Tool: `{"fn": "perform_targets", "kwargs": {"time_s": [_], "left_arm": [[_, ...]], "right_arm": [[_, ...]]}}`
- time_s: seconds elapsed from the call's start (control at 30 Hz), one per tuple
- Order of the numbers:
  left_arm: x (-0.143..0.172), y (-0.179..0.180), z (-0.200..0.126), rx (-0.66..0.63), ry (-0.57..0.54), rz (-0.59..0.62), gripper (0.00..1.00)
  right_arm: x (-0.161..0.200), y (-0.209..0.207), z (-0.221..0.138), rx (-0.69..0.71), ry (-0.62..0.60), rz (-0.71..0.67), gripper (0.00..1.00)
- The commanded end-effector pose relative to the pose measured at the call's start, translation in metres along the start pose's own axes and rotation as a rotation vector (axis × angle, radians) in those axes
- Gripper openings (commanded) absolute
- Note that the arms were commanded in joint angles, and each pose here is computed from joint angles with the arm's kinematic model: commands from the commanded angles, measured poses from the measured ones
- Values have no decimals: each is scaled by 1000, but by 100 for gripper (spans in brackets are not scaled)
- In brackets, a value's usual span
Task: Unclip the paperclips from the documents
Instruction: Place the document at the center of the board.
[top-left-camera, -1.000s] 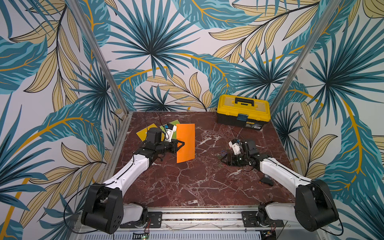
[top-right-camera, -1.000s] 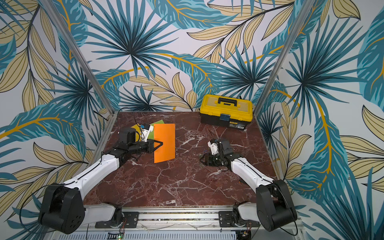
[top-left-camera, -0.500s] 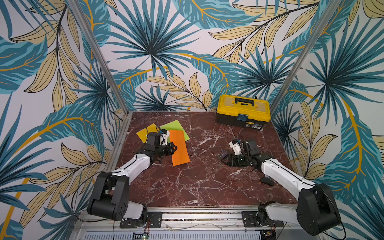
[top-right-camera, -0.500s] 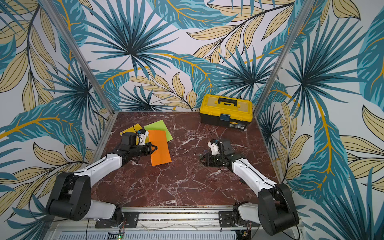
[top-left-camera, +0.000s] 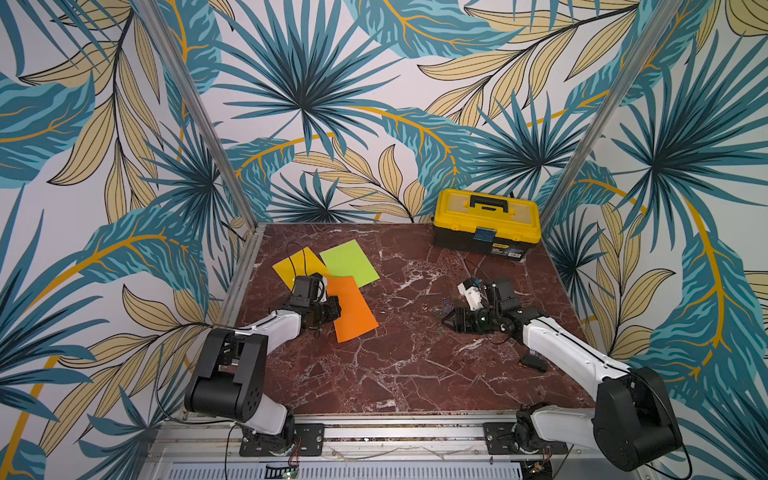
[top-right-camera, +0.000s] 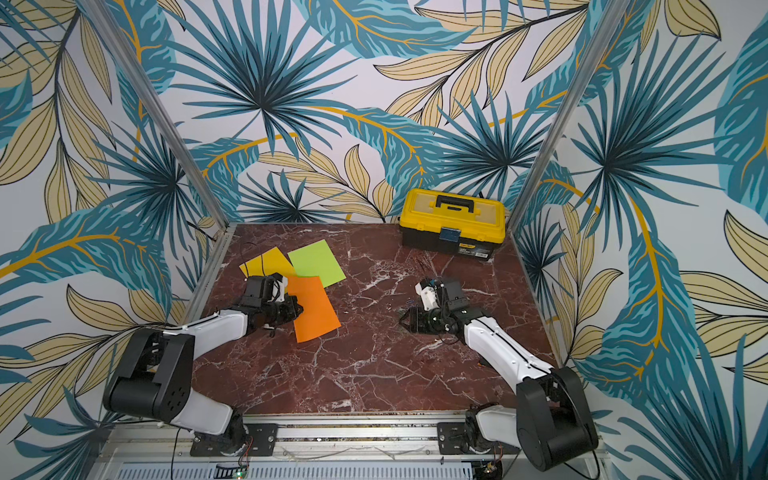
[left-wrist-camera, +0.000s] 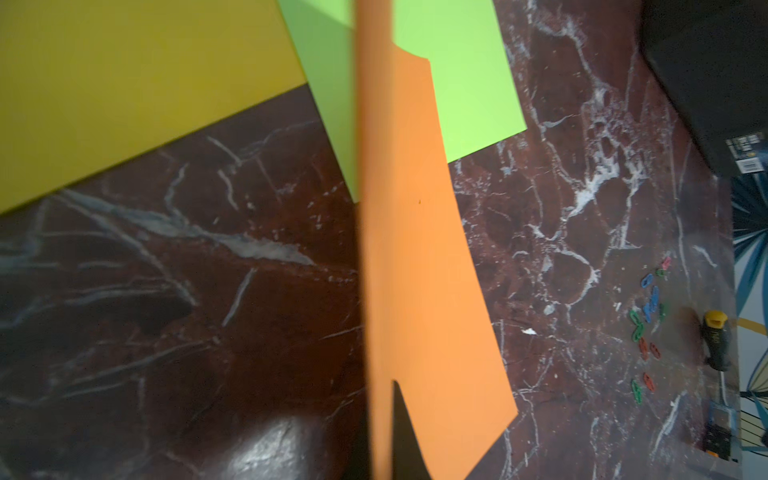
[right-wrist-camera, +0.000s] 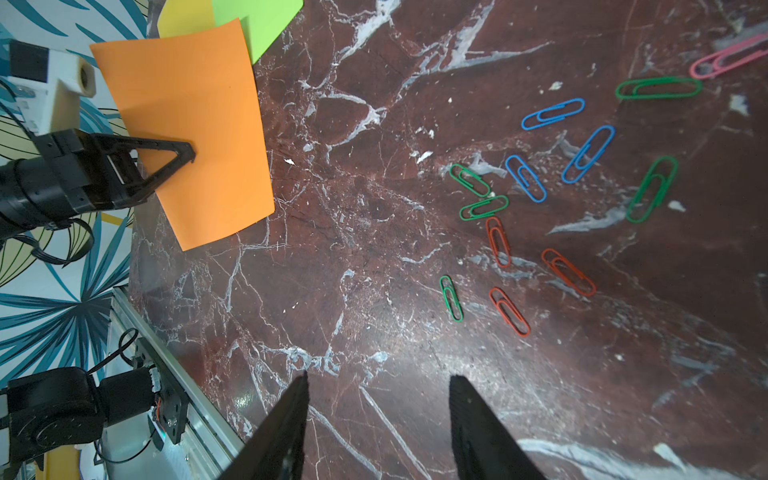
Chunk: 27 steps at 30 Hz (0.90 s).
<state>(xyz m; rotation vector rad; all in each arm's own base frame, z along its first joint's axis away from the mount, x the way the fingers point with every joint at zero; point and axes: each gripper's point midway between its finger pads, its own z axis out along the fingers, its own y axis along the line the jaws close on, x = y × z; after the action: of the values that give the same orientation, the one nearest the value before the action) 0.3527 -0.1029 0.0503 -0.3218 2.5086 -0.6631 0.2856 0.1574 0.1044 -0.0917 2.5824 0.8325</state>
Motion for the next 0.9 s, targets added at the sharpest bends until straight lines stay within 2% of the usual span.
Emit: {"fn": "perform_targets", "kwargs": {"time_s": [0.0, 0.23, 0.43, 0.67, 0.87], "left_arm": [[0, 16, 1, -66, -12, -27, 8], [-2, 29, -8, -156, -32, -47, 38], [-3, 34, -18, -196, -53, -49, 53], [-10, 29, -35, -198, -115, -24, 64], [-29, 14, -57, -173, -208, 69, 68]], "right_arm": [[-5, 7, -6, -17, -12, -23, 55], [-8, 9, -8, -21, -15, -29, 56], [-9, 8, -6, -20, -12, -31, 56], [-13, 3, -3, 11, -10, -51, 58], [-25, -8, -2, 86, -39, -92, 63]]}}
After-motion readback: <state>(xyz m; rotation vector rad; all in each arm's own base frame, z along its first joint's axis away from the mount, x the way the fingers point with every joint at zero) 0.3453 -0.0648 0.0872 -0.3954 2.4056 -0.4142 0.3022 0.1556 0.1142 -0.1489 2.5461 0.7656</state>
